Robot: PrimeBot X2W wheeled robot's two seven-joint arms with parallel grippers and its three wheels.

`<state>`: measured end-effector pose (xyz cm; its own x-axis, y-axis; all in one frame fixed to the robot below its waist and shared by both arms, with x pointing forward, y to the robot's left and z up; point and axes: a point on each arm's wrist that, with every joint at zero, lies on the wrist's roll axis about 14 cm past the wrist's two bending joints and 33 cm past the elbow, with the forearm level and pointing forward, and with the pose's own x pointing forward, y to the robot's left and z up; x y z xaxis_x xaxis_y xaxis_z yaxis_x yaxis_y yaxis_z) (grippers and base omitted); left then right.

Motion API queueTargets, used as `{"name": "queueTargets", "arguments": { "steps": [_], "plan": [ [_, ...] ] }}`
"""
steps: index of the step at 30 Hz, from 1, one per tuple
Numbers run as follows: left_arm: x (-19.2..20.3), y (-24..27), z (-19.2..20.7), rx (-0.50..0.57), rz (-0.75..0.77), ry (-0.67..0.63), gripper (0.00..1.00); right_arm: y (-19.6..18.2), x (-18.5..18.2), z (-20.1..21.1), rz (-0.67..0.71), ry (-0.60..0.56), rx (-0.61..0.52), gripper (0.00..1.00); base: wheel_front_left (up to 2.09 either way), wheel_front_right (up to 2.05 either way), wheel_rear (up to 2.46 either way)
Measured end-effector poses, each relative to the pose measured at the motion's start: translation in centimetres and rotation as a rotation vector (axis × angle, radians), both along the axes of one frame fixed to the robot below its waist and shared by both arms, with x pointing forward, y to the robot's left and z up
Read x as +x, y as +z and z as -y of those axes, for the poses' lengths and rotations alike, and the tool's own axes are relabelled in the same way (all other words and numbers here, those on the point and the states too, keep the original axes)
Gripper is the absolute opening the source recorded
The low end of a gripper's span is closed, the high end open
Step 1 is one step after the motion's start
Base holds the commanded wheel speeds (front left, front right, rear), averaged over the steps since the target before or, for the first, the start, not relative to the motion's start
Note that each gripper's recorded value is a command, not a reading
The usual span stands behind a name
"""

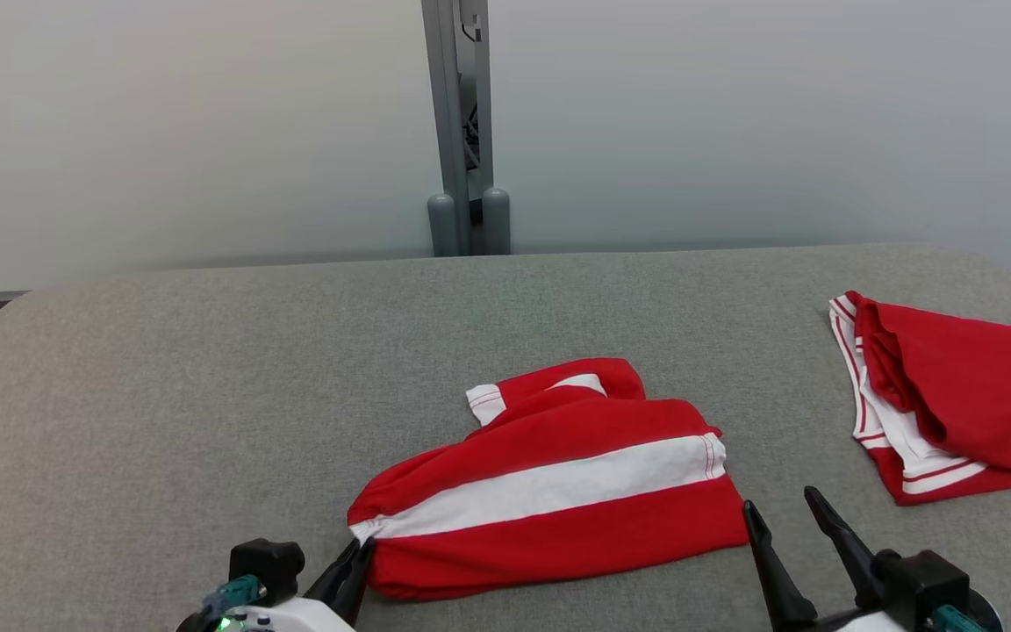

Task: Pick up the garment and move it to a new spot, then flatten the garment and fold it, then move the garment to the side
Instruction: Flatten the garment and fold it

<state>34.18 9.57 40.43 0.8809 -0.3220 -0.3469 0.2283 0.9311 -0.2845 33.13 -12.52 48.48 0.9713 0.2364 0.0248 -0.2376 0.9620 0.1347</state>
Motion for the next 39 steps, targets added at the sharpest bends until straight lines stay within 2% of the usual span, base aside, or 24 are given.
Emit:
{"name": "queueTargets", "arguments": {
  "steps": [5,8,13,21,23,24,32,39],
  "plan": [
    [-0.4,0.3,-1.2,0.024,0.042,0.014,0.00,-2.5,2.6,-2.3,-0.101,0.065,0.029,1.00,0.00,0.00,0.00],
    [-0.3,0.7,-1.4,0.021,0.065,0.016,0.00,-4.8,3.8,-3.2,-0.215,0.095,0.021,1.00,0.00,0.00,0.00],
    [-0.5,0.1,-2.1,0.024,0.047,0.028,0.00,-5.5,6.9,-3.7,-0.257,0.111,-0.003,1.00,0.00,0.00,0.00],
    [-0.2,-0.4,-2.8,0.029,0.034,0.046,0.00,-8.4,7.6,-5.5,-0.367,0.160,-0.040,1.00,0.00,0.00,0.00],
    [-0.2,-0.4,-2.8,0.030,0.034,0.045,0.00,-8.3,7.7,-5.8,-0.364,0.171,-0.045,0.39,0.00,0.00,0.00],
    [-0.2,-0.3,-2.8,0.030,0.036,0.044,0.00,-8.3,7.7,-5.9,-0.366,0.175,-0.045,0.00,0.00,0.00,0.00],
    [0.0,0.2,-2.3,0.033,0.057,0.023,0.00,-7.8,7.2,-5.2,-0.346,0.180,-0.058,0.00,0.00,0.00,0.00],
    [0.5,2.1,-2.3,0.032,0.132,0.017,0.00,-3.8,7.8,-3.1,-0.211,0.144,-0.032,0.00,0.00,0.00,0.00]
  ]
}}
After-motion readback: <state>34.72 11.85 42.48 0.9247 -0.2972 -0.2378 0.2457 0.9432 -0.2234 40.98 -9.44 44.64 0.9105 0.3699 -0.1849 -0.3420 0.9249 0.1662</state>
